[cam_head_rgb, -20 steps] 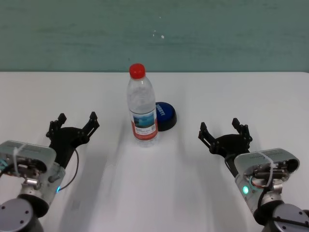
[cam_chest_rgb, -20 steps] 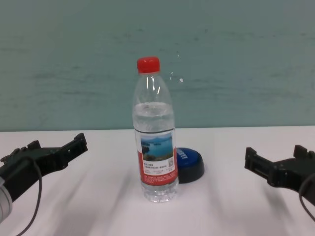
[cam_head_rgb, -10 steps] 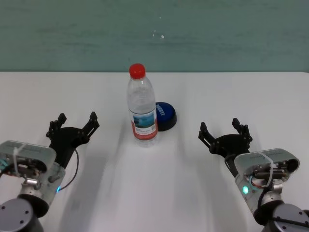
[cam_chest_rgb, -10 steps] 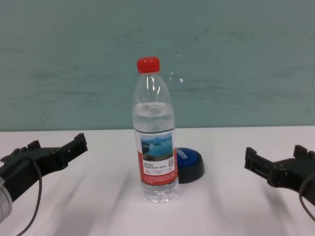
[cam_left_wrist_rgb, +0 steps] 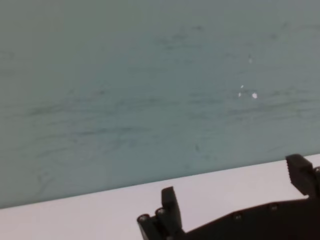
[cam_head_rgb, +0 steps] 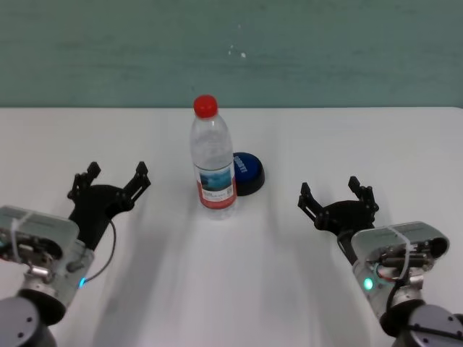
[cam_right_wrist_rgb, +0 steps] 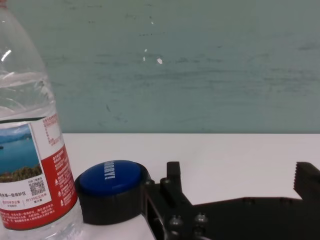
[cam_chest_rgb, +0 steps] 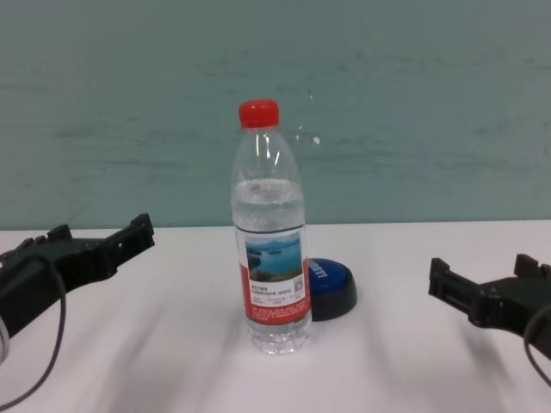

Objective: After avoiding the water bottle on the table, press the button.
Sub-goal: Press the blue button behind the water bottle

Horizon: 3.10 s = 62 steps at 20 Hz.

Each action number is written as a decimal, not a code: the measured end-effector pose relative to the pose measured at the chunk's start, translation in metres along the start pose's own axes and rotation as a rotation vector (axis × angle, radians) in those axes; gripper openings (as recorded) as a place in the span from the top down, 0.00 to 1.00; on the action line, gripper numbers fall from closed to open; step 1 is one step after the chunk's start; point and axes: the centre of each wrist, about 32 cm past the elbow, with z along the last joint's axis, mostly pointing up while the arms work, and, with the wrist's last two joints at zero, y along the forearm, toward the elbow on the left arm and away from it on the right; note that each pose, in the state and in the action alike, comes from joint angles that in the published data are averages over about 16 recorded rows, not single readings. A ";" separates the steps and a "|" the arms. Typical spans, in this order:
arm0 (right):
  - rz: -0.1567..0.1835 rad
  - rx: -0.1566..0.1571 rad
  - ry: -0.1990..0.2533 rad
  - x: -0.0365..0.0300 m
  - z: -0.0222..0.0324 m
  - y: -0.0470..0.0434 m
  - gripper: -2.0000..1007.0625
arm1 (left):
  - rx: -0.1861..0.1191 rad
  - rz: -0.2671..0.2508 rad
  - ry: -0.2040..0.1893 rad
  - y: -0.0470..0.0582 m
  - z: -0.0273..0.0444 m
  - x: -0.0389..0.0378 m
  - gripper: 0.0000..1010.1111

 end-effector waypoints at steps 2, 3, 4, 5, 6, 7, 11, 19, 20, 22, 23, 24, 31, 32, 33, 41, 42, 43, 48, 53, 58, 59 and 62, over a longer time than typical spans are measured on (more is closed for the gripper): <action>0.000 0.000 0.000 0.0000 0.0000 0.0000 0.00 | -0.001 -0.017 -0.001 0.003 0.0037 -0.0049 0.01; 0.000 0.000 0.000 0.0000 0.0000 0.0000 0.00 | -0.001 -0.026 -0.001 0.005 0.0055 -0.0077 0.01; 0.000 0.000 0.000 0.0000 0.0000 0.0000 0.00 | 0.000 -0.035 -0.001 0.007 0.0074 -0.0107 0.01; 0.000 0.000 0.000 0.0000 0.0000 0.0000 0.00 | 0.001 -0.044 -0.001 0.010 0.0093 -0.0139 0.01; 0.000 0.000 0.000 0.0000 0.0000 0.0000 0.00 | 0.004 -0.054 -0.001 0.012 0.0111 -0.0174 0.01; 0.000 0.000 0.000 0.0000 0.0000 0.0000 0.00 | 0.007 -0.063 -0.002 0.014 0.0128 -0.0210 0.01; 0.000 0.000 0.000 0.0000 0.0000 0.0000 0.00 | 0.029 -0.100 -0.006 0.024 0.0181 -0.0350 0.01; 0.000 0.000 0.000 0.0000 0.0000 0.0000 0.00 | 0.090 -0.171 -0.040 0.043 0.0226 -0.0434 0.01; 0.000 0.000 0.000 0.0000 0.0000 0.0000 0.00 | 0.097 -0.181 -0.047 0.045 0.0234 -0.0424 0.01; 0.000 0.000 0.000 0.0000 0.0000 0.0000 0.00 | 0.110 -0.203 -0.063 0.048 0.0248 -0.0393 0.01; 0.000 0.000 0.000 0.0000 0.0000 0.0000 0.00 | 0.116 -0.213 -0.071 0.050 0.0255 -0.0374 0.01; 0.000 0.000 0.000 0.0000 0.0000 0.0000 0.00 | 0.122 -0.224 -0.078 0.051 0.0261 -0.0352 0.01; 0.000 0.000 0.000 0.0000 0.0000 0.0000 0.00 | 0.139 -0.289 -0.130 0.053 0.0279 -0.0168 0.01; 0.000 0.000 0.000 0.0000 0.0000 0.0000 0.00 | 0.138 -0.296 -0.137 0.052 0.0280 -0.0139 0.01; 0.000 0.000 0.000 0.0000 0.0000 0.0000 0.00 | 0.136 -0.302 -0.145 0.051 0.0281 -0.0109 0.01; 0.000 0.000 0.000 0.0000 0.0000 0.0000 0.00 | 0.089 -0.342 -0.191 0.029 0.0267 0.0122 0.01; 0.000 0.000 0.000 0.0000 0.0000 0.0000 0.00 | 0.082 -0.347 -0.196 0.025 0.0264 0.0147 0.01; 0.000 0.000 0.000 0.0000 0.0000 0.0000 0.00 | 0.075 -0.353 -0.200 0.022 0.0263 0.0171 0.01; 0.000 0.000 0.000 0.0000 0.0000 0.0000 0.00 | 0.040 -0.380 -0.216 0.003 0.0261 0.0270 0.01; 0.000 0.000 0.000 0.0000 0.0000 0.0000 0.00 | 0.023 -0.403 -0.223 -0.009 0.0254 0.0309 0.01; 0.000 0.000 0.000 0.0000 0.0000 0.0000 0.00 | 0.018 -0.413 -0.227 -0.014 0.0253 0.0324 0.01; 0.000 0.000 0.000 0.0000 0.0000 0.0000 0.00 | 0.018 -0.414 -0.228 -0.014 0.0253 0.0325 0.01; 0.000 0.000 0.000 0.0000 0.0000 0.0000 0.00 | 0.018 -0.413 -0.227 -0.014 0.0253 0.0323 0.01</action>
